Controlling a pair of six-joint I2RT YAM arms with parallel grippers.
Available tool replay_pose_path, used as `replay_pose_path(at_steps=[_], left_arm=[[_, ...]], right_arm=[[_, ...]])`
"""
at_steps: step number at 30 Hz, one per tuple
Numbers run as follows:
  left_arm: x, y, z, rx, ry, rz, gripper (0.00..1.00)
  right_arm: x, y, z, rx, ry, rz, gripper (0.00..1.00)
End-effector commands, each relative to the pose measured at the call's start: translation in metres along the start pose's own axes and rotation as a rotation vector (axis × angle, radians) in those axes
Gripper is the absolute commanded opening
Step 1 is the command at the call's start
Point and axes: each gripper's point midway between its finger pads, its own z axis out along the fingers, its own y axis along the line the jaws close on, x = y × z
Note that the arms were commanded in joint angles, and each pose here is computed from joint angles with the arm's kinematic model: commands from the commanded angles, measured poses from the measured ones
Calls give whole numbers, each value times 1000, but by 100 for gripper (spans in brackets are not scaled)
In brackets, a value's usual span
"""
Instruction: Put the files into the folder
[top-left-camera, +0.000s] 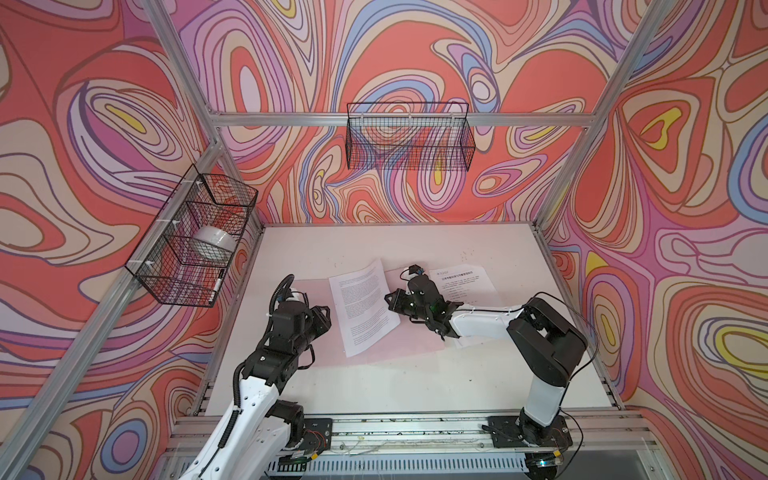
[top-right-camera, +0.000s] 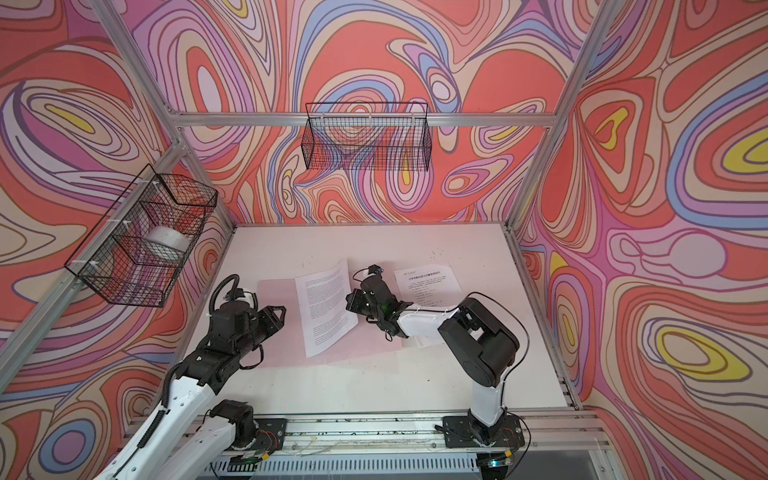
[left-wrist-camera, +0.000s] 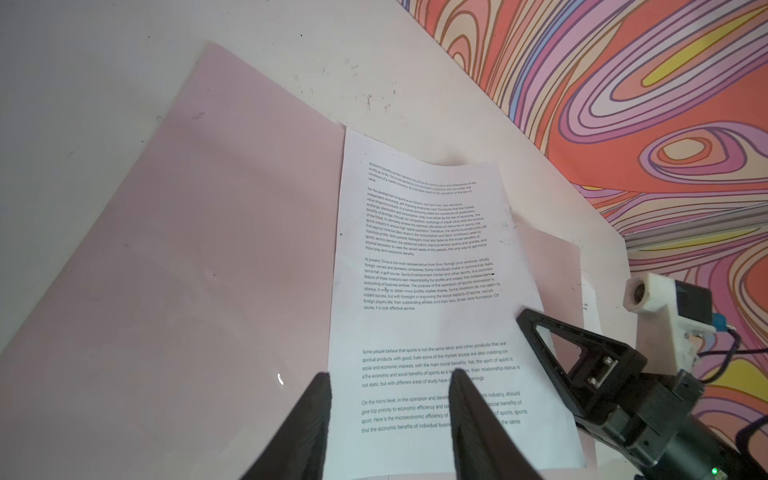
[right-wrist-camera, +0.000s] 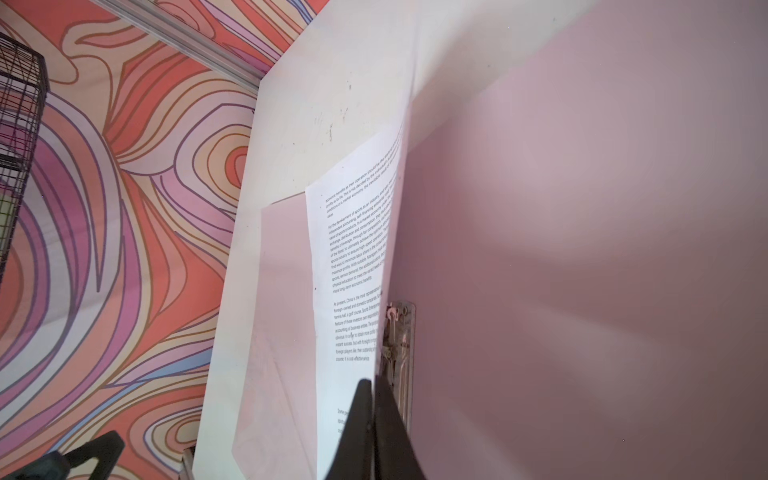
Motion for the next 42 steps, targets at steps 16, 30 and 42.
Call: replay_pose_path(at_steps=[16, 30, 42], left_arm=[[10, 6, 18, 0, 24, -16, 45], [13, 12, 19, -19, 26, -11, 45], [18, 17, 20, -29, 28, -17, 45]], right_arm=[[-13, 2, -11, 114, -172, -103, 0], [20, 7, 0, 195, -163, -142, 0], [48, -8, 10, 318, -91, -9, 0]])
